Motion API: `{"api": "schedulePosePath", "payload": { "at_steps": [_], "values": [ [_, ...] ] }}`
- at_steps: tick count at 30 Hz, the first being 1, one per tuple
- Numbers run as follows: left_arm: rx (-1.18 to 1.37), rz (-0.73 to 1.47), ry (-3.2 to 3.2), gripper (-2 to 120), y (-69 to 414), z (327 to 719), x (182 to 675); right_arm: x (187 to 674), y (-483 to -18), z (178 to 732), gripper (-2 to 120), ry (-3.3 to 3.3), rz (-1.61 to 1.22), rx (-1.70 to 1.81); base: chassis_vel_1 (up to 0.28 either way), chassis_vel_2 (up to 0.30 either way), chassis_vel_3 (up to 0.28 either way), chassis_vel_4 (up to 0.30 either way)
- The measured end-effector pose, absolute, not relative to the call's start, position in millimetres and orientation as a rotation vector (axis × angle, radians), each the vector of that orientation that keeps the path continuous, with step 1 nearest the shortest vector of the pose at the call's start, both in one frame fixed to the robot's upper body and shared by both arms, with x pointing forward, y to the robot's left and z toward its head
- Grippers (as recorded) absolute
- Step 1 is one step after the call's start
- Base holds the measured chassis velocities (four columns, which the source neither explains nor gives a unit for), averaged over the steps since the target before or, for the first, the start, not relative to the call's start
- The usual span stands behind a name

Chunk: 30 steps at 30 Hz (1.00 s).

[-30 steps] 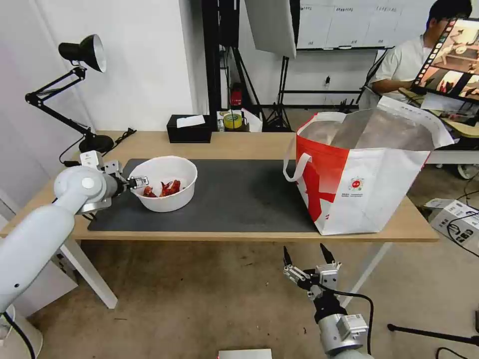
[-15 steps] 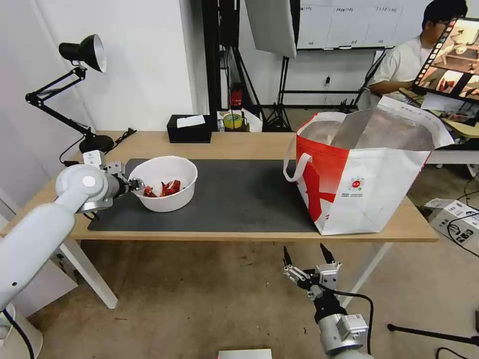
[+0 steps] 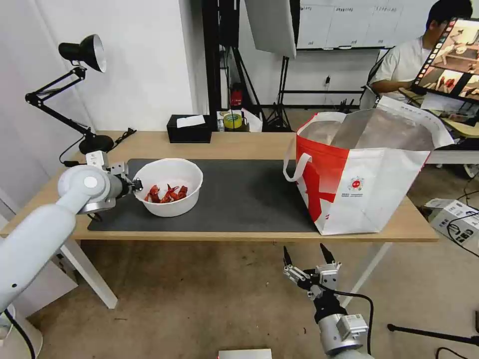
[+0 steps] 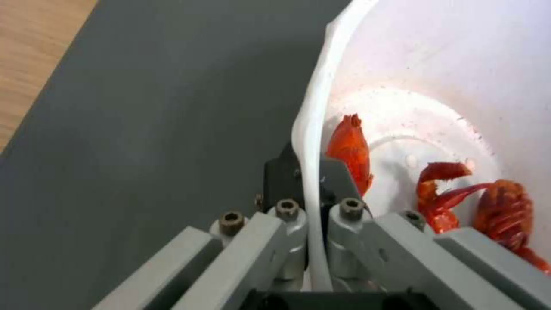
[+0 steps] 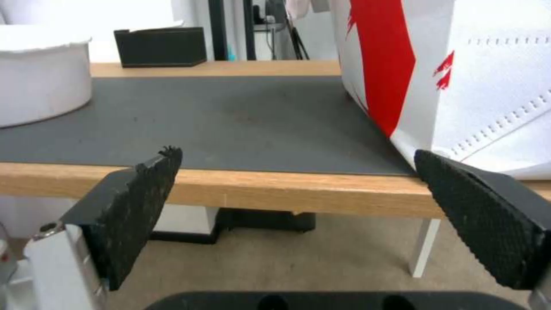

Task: Pick up the trash from the table and place it into the takeout bag.

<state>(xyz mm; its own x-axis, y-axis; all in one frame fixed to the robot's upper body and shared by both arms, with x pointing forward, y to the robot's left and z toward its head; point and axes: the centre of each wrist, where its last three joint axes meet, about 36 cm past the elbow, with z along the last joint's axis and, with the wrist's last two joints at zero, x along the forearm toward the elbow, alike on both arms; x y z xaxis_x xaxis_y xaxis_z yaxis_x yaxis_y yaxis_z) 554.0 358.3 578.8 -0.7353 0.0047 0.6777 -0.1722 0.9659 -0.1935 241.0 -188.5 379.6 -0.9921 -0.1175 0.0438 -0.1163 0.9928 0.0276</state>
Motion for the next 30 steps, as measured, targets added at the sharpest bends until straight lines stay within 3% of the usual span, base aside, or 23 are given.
{"api": "schedulePosePath", "payload": {
  "at_steps": [10,17,30],
  "values": [
    [0.043,0.326,-2.448,0,343,608,551,241,-189,380,100,-3.091,-0.039,0.181,0.000,0.000,0.000,0.000],
    [-0.062,0.333,-2.510,0,309,646,559,241,-189,380,100,-3.091,-0.039,0.181,0.000,0.000,0.000,0.000],
    [-0.211,0.349,-2.548,0,262,681,567,241,-189,380,100,-3.091,-0.039,0.181,0.000,0.000,0.000,0.000]
  ]
}}
